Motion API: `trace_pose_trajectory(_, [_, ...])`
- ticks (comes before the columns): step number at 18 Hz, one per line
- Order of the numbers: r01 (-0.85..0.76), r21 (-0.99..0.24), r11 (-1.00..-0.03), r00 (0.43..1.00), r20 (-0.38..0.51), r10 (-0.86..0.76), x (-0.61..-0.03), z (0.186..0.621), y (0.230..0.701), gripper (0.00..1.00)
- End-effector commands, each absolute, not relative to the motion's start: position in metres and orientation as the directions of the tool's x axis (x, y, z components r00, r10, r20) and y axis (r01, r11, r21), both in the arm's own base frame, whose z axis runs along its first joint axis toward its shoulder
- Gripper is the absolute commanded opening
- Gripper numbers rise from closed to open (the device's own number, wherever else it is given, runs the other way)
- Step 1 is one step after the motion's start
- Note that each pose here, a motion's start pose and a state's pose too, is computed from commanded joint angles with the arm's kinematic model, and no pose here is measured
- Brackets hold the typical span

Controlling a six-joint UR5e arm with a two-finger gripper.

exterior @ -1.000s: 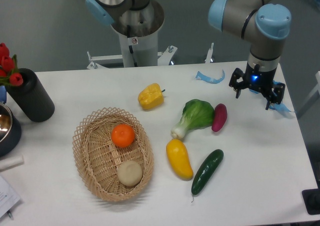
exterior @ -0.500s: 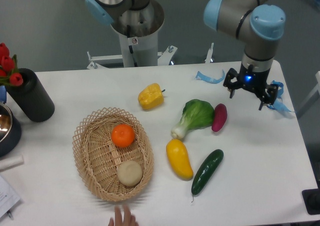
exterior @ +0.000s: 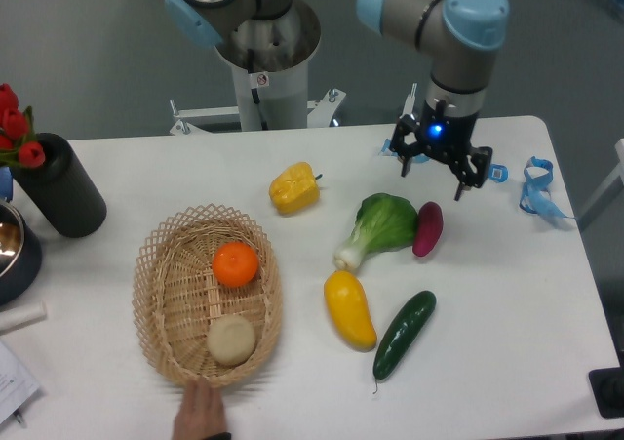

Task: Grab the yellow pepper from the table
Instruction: 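Move the open gripper toward the yellow bell pepper, then lower the open gripper onto the yellow bell pepper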

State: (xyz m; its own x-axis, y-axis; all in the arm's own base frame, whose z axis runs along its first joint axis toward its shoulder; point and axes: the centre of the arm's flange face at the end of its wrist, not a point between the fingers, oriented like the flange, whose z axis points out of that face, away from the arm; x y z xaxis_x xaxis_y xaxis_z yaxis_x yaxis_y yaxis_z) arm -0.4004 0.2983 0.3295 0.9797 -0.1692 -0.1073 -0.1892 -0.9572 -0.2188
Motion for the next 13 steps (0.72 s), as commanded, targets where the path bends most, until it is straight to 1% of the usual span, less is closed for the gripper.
trace_pose_trajectory(3, [-0.212, -0.228, -0.95, 0.977, -0.084, -0.197, -0.359, 0.317, 0.298, 1.0])
trace_pose_trajectory(5, [-0.259, -0.223, -0.94, 0.966, -0.062, -0.251, -0.32, 0.304, 0.304, 1.0])
trace_pose_trajectory(9, [-0.328, -0.216, -0.92, 0.944, -0.051, -0.325, -0.283, 0.299, 0.323, 1.0])
trace_pose_trajectory(11, [-0.37, -0.166, -0.914, 0.929, -0.055, -0.366, -0.272, 0.297, 0.331, 1.0])
trace_pose_trajectory(13, [-0.438, -0.084, -0.895, 0.899, -0.048, -0.435, -0.258, 0.287, 0.34, 1.0])
